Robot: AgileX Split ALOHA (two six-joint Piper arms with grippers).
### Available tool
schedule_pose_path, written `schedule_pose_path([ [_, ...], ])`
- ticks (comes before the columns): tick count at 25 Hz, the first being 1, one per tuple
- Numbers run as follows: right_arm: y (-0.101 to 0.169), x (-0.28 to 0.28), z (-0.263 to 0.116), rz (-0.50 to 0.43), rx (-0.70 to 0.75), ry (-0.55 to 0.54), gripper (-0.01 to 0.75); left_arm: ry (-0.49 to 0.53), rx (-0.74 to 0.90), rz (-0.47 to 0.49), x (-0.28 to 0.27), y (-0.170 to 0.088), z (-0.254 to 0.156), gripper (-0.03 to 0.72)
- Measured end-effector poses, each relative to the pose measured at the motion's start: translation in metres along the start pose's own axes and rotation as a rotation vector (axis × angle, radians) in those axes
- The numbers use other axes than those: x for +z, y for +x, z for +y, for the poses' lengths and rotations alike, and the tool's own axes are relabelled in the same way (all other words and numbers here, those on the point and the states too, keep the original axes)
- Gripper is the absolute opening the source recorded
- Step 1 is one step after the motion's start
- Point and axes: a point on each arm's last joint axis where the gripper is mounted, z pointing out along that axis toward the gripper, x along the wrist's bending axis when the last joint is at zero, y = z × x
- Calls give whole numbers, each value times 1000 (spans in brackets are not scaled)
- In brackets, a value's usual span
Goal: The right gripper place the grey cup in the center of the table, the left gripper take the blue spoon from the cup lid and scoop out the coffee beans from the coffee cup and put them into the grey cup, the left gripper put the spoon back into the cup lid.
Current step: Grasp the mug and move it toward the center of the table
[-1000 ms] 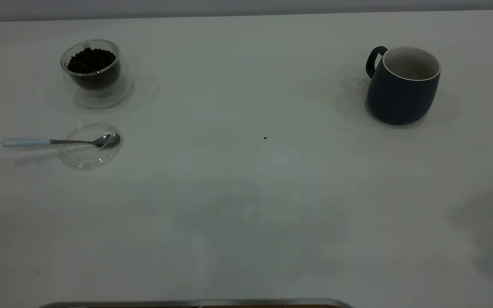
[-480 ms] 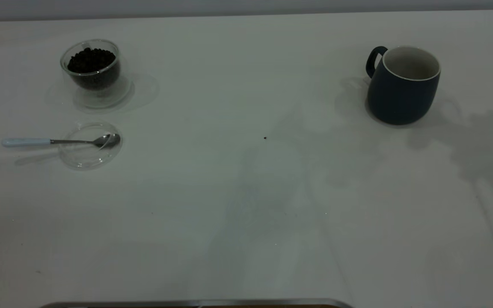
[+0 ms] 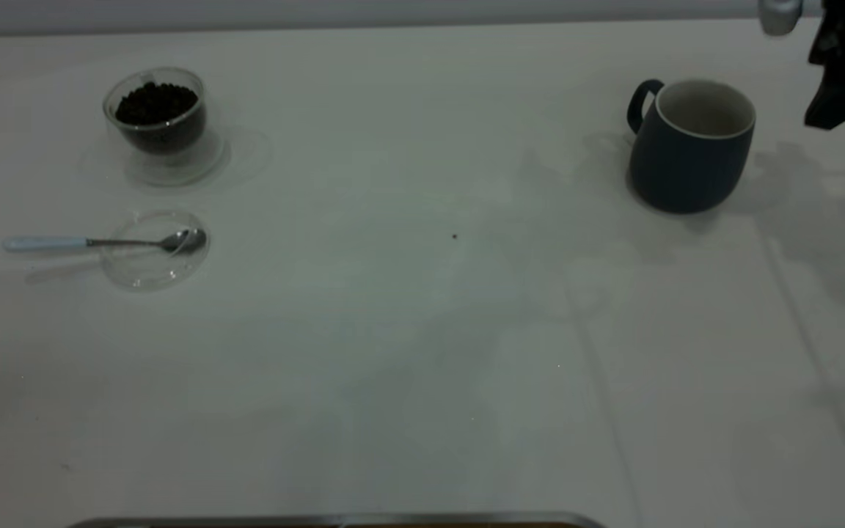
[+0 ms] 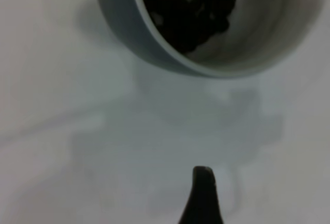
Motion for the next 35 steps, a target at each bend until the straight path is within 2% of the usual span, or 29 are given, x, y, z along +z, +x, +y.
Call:
schedule_pose_path([
  [7,6,26,6,-48,-85,-21,671,0,0,0,0,0,0,555],
  [13,14,35,38,-113,-163,-76,667,0,0,0,0,0,0,555],
  [19,32,32,80,-111,-240,-129,658,0,0,0,0,0,0,555],
  [35,90,17,170,-90,-334,-270,624,0,0,0,0,0,0,555],
])
